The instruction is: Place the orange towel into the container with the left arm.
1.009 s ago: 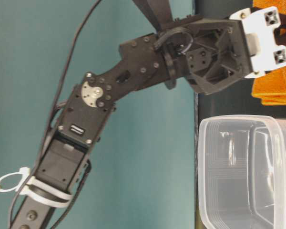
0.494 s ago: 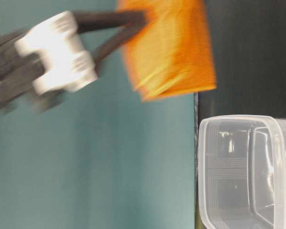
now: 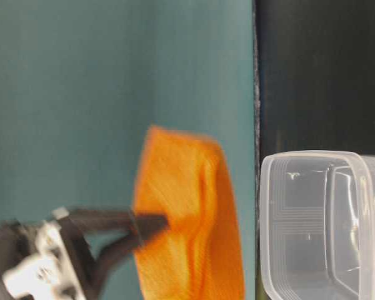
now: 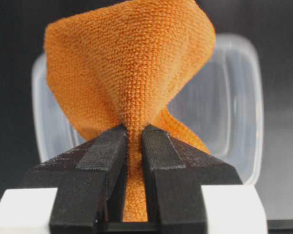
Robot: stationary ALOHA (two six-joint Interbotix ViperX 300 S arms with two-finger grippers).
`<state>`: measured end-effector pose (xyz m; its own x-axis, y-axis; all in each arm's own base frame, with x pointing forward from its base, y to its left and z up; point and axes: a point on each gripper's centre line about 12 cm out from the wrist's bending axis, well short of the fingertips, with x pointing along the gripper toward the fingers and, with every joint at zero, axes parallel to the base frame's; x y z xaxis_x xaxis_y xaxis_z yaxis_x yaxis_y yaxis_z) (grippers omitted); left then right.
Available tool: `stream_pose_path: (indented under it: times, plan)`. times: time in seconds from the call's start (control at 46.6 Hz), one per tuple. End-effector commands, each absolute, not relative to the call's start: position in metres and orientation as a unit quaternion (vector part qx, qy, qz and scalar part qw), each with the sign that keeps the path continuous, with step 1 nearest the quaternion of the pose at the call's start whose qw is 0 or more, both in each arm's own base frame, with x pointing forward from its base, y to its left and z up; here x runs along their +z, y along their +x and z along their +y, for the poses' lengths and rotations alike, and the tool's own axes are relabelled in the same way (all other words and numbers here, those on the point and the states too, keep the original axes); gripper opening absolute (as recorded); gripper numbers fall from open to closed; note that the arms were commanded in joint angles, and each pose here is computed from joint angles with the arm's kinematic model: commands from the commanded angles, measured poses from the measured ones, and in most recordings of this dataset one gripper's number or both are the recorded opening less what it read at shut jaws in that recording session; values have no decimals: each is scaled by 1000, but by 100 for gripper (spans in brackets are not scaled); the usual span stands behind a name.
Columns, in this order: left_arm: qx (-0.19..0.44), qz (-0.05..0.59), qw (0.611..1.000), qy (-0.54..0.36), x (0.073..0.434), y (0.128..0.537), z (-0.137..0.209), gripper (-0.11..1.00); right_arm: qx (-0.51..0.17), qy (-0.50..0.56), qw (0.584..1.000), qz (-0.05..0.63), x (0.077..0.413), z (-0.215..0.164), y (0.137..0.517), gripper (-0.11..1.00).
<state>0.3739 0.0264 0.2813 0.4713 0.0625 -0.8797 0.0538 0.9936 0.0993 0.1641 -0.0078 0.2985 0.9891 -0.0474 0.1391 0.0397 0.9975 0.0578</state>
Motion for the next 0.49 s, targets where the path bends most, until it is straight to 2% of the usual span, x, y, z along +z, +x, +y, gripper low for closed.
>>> stream_pose_path:
  times: [0.0,0.129,0.472]
  plan:
    - [6,478,876,60,283,364,27,6,-22,28,997,-74,301,-8,165,78]
    - [5,460,886,63,273,361,26,6,-23,27,997,-71,300,-8,165,78]
    - [3,478,876,61,252,366,27,6,-22,30,997,-70,299,-8,165,78]
